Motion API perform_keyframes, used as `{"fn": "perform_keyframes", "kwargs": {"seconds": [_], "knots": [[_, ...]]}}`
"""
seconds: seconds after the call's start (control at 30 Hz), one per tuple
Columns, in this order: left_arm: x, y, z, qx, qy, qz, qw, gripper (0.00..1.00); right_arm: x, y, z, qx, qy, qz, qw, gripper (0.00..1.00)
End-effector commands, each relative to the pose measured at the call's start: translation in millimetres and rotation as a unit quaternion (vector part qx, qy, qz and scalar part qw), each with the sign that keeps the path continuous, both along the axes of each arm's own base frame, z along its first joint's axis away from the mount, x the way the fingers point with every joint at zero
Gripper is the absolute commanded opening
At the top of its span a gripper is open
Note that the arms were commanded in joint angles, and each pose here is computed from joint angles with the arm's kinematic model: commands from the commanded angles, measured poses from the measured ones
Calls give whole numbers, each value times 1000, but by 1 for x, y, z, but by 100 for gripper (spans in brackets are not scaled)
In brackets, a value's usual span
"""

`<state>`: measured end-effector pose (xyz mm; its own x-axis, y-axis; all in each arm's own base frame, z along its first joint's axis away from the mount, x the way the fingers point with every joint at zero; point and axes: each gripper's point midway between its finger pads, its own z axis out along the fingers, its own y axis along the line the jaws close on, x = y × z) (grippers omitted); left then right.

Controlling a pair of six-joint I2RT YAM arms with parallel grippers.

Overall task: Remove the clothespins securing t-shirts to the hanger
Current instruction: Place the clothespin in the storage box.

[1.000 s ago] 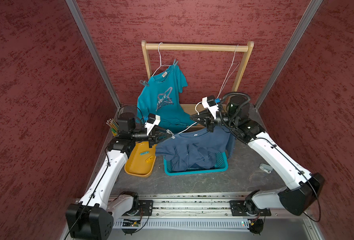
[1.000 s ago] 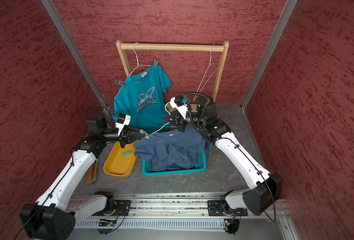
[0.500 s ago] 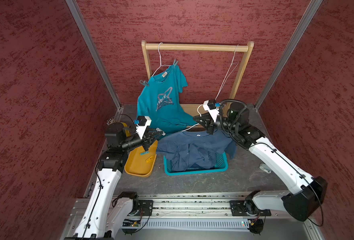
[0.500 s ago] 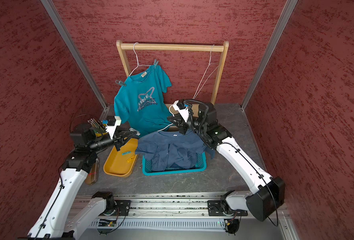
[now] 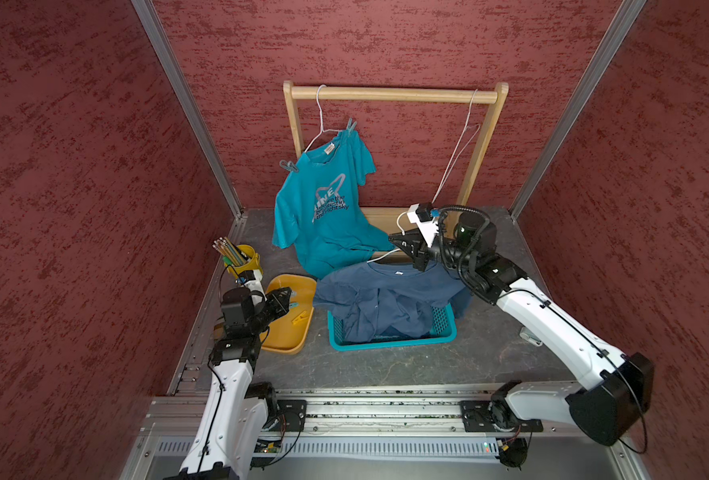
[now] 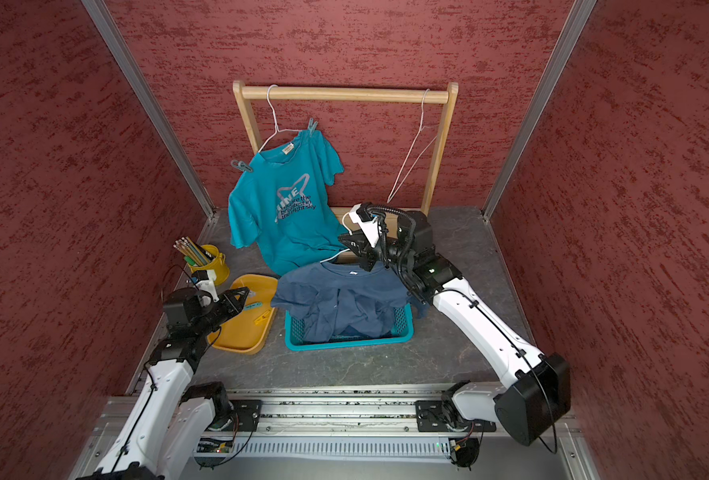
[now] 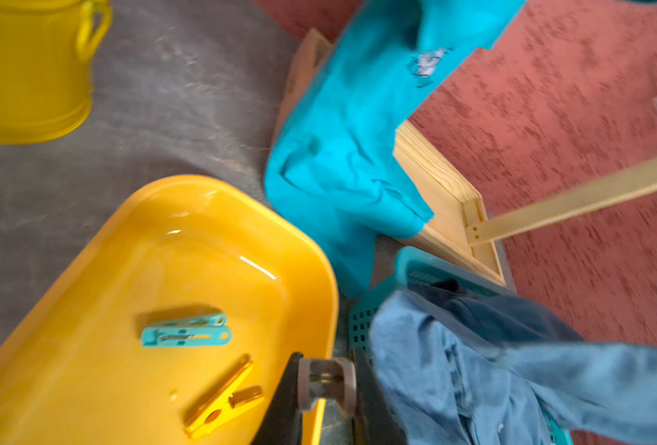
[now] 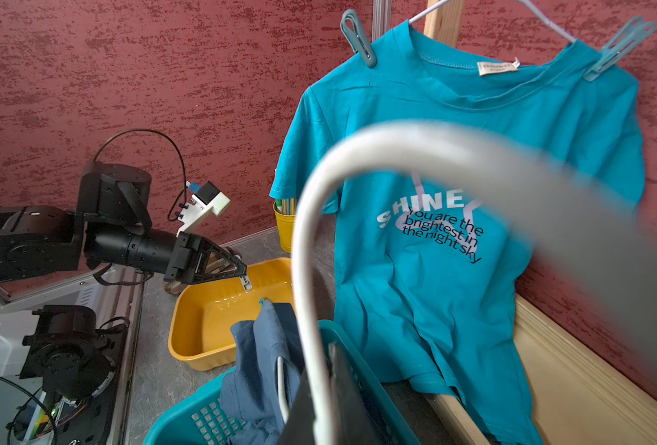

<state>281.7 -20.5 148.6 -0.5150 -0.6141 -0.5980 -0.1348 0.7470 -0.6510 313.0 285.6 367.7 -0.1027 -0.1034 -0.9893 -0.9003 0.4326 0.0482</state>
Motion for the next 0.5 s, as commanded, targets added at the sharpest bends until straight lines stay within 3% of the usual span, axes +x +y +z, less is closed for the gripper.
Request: {"fn": "perform_keyframes", "kwargs": {"seconds": [0.0, 0.17, 0.27, 0.47], "knots": [[5, 17, -3, -24, 16, 61, 998, 21, -3, -3, 16, 18, -19, -3, 1000, 0], [-1, 14, -9, -20, 45, 43, 998, 48, -6, -5, 22, 28, -20, -6, 999, 0], [-3, 15, -2, -12, 33, 41, 999, 58, -8, -6, 26, 35, -19, -5, 999, 0], [-4, 8, 26, 5, -16, 13, 1000, 61, -10, -9, 29, 49, -14, -13, 999, 0]]}}
